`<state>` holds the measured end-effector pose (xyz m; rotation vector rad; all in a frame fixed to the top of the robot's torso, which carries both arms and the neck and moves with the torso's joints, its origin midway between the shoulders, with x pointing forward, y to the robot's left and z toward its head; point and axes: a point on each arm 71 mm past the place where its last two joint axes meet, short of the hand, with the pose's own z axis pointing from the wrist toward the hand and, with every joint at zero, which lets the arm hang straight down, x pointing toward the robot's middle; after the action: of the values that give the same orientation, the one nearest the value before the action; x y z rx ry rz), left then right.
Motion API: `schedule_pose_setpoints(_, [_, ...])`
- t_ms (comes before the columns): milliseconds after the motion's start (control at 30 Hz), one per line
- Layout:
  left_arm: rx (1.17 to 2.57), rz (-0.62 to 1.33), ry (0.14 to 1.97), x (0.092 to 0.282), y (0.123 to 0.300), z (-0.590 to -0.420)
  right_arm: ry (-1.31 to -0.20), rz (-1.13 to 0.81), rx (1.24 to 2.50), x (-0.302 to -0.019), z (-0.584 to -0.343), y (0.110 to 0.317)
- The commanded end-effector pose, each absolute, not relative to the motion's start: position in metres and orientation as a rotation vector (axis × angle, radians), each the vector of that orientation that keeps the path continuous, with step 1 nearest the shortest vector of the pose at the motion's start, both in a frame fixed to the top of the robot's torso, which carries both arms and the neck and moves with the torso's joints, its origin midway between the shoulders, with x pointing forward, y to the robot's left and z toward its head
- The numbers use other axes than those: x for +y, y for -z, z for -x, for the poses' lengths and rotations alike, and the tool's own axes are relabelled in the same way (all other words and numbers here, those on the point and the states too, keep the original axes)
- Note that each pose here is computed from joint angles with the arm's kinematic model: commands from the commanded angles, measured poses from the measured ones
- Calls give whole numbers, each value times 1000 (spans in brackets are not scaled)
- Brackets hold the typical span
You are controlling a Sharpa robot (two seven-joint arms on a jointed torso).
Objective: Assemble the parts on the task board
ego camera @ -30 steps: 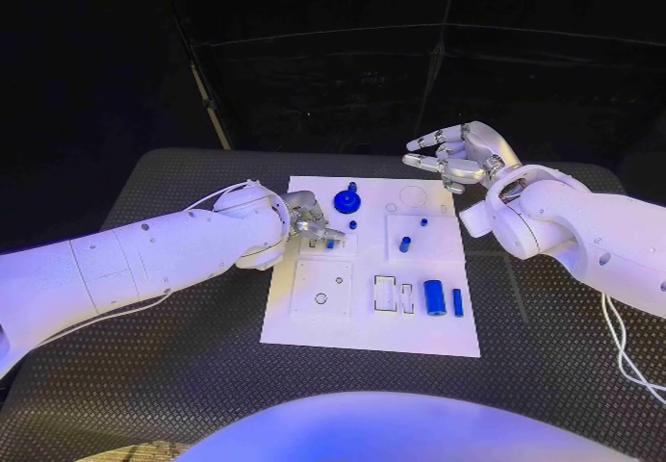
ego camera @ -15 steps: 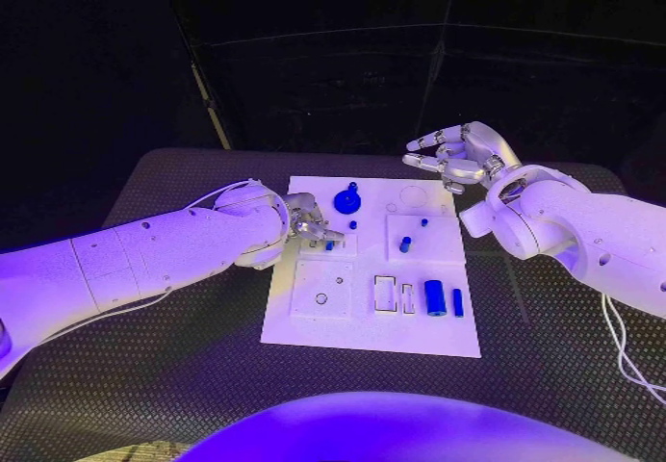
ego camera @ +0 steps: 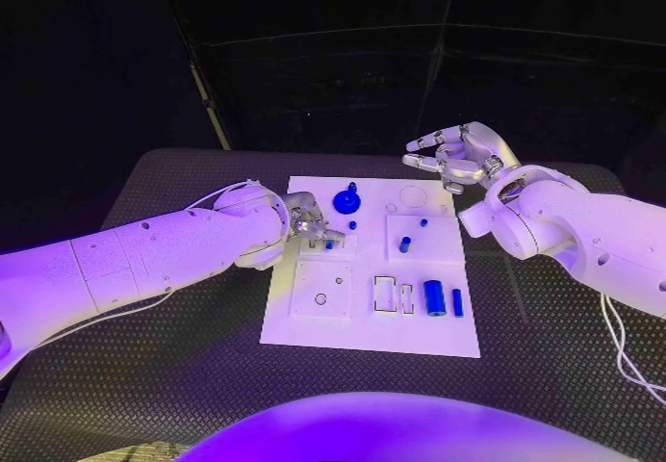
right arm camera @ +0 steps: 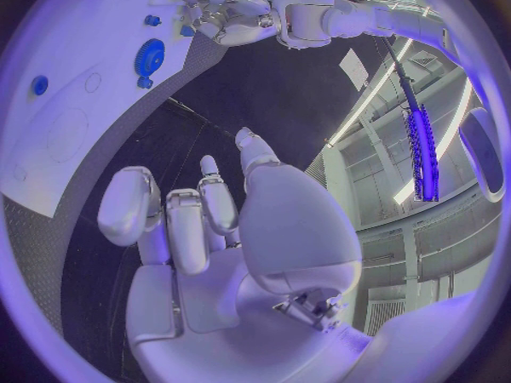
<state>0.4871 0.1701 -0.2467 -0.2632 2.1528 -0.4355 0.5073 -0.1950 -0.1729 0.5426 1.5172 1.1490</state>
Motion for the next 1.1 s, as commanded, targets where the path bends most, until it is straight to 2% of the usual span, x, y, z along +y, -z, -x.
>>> schedule_pose_setpoints(33, [2117,314,463,169,243,-489,-1160,-532,1513,-194,-507,171])
schedule_pose_setpoints(567, [2123,331,491,172,240,-486,-1154,-535,1514,-195,-508,173])
schedule_pose_setpoints(1100, [2167,232,556,183,213,-474,-1140,-542,1515,-201,-509,174])
